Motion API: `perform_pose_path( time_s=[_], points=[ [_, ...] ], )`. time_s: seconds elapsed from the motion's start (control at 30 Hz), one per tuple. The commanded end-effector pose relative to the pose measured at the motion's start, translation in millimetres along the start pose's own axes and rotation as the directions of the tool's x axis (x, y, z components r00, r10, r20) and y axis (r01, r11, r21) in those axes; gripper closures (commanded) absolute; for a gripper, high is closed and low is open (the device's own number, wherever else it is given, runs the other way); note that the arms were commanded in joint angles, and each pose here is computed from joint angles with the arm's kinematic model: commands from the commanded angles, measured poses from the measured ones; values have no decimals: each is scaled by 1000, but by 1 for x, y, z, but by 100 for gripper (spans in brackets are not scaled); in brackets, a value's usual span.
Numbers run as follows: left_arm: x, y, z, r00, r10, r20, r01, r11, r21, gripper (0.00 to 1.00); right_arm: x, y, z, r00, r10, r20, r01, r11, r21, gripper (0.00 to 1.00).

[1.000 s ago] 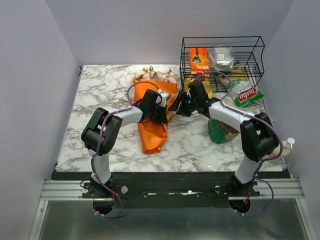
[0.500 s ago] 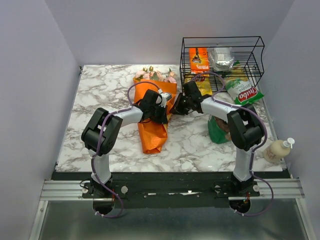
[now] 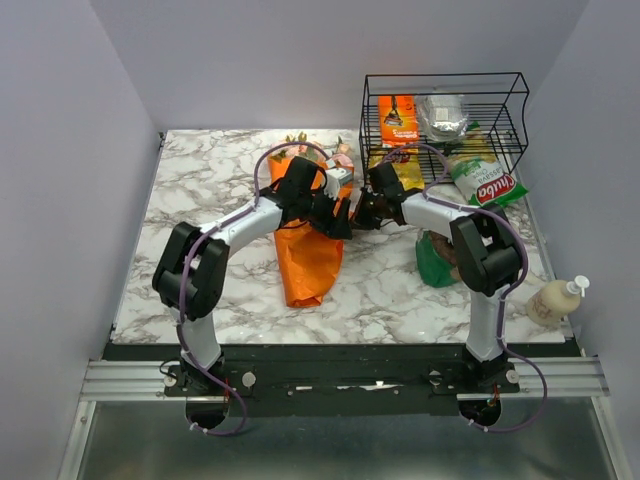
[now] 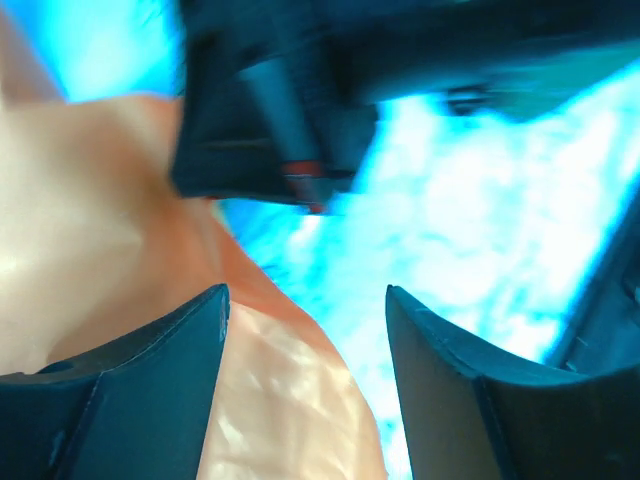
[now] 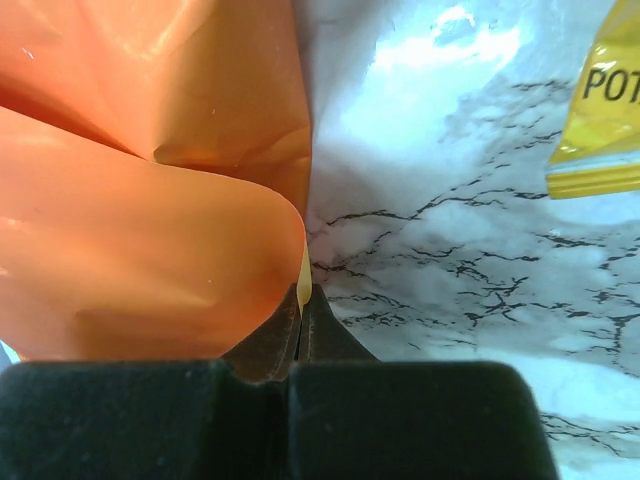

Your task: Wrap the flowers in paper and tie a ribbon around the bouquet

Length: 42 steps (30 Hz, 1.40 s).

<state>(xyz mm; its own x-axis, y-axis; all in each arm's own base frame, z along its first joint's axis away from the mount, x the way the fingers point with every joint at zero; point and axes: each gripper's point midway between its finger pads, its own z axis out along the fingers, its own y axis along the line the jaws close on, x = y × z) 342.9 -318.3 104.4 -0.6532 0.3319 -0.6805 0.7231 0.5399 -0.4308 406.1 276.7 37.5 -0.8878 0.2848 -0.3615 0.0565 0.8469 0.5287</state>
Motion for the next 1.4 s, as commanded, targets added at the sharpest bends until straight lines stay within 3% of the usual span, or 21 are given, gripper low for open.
perform_pose_path(
  time_s=[0.0, 0.1, 0.17, 0.4, 0.7, 0.9, 1.03, 1.07, 1.17, 1.37],
  points=[
    [-10, -31, -46, 998, 54, 20, -56, 991, 119, 37, -17, 0, 2, 998, -41, 50, 41, 999, 7, 99],
    [15, -7, -54, 991, 126, -49, -126, 992, 0, 51, -20, 3, 3, 997, -58, 56, 58, 998, -2, 99],
    [31, 7, -56, 985, 136, -103, -143, 988, -65, 53, -21, 2, 5, 997, -60, 53, 60, 998, -3, 99],
    [72, 25, -47, 973, 163, -162, -184, 975, -126, 43, -31, 3, 3, 993, -67, 93, 66, 998, 16, 99],
    [102, 21, -29, 962, 164, -219, -189, 977, -99, 39, -40, -20, -14, 984, -38, 172, 12, 989, 149, 99],
    [118, 21, -21, 953, 144, -268, -169, 983, -73, 39, -36, -27, -7, 989, -53, 139, 29, 985, 168, 99],
    [121, 18, -18, 954, 116, -276, -138, 989, -60, 39, -41, -20, -11, 986, -92, 138, 70, 985, 155, 83],
    [122, 17, -18, 956, 105, -274, -125, 991, -55, 39, -43, -18, -15, 984, -103, 142, 82, 985, 150, 68],
    [123, 14, -15, 959, 85, -269, -100, 994, -44, 38, -48, -14, -37, 974, -151, 169, 126, 980, 153, 52],
    [115, 14, -15, 962, 88, -257, -103, 994, -46, 39, -36, -10, -90, 952, -225, 208, 198, 970, 143, 46]
  ],
)
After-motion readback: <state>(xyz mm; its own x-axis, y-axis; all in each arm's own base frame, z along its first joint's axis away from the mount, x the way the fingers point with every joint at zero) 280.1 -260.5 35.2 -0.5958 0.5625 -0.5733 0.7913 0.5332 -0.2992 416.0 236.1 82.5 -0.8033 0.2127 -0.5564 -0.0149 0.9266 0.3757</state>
